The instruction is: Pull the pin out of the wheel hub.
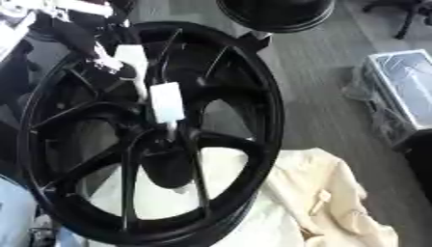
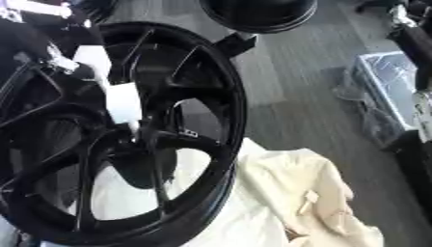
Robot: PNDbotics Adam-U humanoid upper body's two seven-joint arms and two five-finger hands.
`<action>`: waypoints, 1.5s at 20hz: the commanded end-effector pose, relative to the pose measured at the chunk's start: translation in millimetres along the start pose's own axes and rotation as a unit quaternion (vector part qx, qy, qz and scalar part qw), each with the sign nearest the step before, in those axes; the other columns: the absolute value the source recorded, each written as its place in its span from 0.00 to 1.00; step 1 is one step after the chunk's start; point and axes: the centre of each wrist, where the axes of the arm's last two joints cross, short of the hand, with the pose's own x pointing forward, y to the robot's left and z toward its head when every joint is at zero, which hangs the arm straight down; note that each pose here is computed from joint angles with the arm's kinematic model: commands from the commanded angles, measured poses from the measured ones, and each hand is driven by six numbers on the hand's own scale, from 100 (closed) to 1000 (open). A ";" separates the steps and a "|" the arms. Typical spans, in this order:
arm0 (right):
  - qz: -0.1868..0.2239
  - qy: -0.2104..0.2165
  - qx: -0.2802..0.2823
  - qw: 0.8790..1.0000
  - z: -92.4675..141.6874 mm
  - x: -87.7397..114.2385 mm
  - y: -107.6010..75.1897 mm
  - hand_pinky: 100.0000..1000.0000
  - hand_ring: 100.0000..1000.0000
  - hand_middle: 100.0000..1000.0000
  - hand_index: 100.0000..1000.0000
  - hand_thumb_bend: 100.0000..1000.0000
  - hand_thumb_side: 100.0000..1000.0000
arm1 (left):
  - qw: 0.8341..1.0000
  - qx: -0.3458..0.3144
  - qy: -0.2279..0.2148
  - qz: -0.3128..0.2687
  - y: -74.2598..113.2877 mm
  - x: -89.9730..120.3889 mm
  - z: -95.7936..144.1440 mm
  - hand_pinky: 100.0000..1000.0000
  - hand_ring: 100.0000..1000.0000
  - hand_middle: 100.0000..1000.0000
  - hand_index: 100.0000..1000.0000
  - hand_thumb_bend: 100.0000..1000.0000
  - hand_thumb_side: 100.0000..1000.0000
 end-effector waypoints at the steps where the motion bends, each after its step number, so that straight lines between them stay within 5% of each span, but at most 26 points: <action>1: 0.004 -0.012 -0.005 1.000 -3.5 7.6 -5.6 0.89 0.69 0.62 0.81 0.05 0.32 | 1.000 0.012 0.008 -0.007 8.2 -0.3 9.2 0.79 0.81 0.73 0.74 0.42 0.38; 15: 0.003 -0.011 -0.004 1.000 -3.2 7.3 -5.4 0.89 0.69 0.62 0.81 0.05 0.32 | 1.000 0.012 0.010 -0.008 8.4 -0.6 9.1 0.78 0.81 0.72 0.72 0.37 0.33; 16: 0.003 -0.010 -0.004 1.000 -2.9 6.7 -5.2 0.89 0.69 0.62 0.81 0.04 0.33 | 1.000 0.011 0.013 -0.008 7.9 -1.2 8.8 0.76 0.78 0.70 0.69 0.23 0.16; 18: 0.003 -0.009 -0.002 1.000 -2.6 5.9 -4.7 0.89 0.69 0.62 0.81 0.04 0.33 | 1.000 0.010 0.017 -0.009 7.0 -1.9 8.0 0.76 0.78 0.70 0.69 0.23 0.16; 19: 0.003 -0.008 -0.002 1.000 -2.5 5.7 -4.8 0.89 0.69 0.62 0.81 0.04 0.33 | 1.000 0.010 0.019 -0.009 7.2 -2.2 8.0 0.75 0.77 0.68 0.66 0.12 0.16; 29: 0.004 -0.007 -0.002 1.000 -2.4 5.1 -5.2 0.89 0.69 0.62 0.81 0.04 0.33 | 1.000 0.014 0.021 -0.006 8.7 -2.0 9.6 0.75 0.77 0.68 0.66 0.12 0.16; 30: 0.004 -0.006 -0.002 1.000 -2.1 4.5 -5.4 0.89 0.69 0.62 0.81 0.03 0.34 | 1.000 0.017 0.020 -0.008 10.3 -0.9 10.9 0.68 0.68 0.58 0.50 0.04 0.05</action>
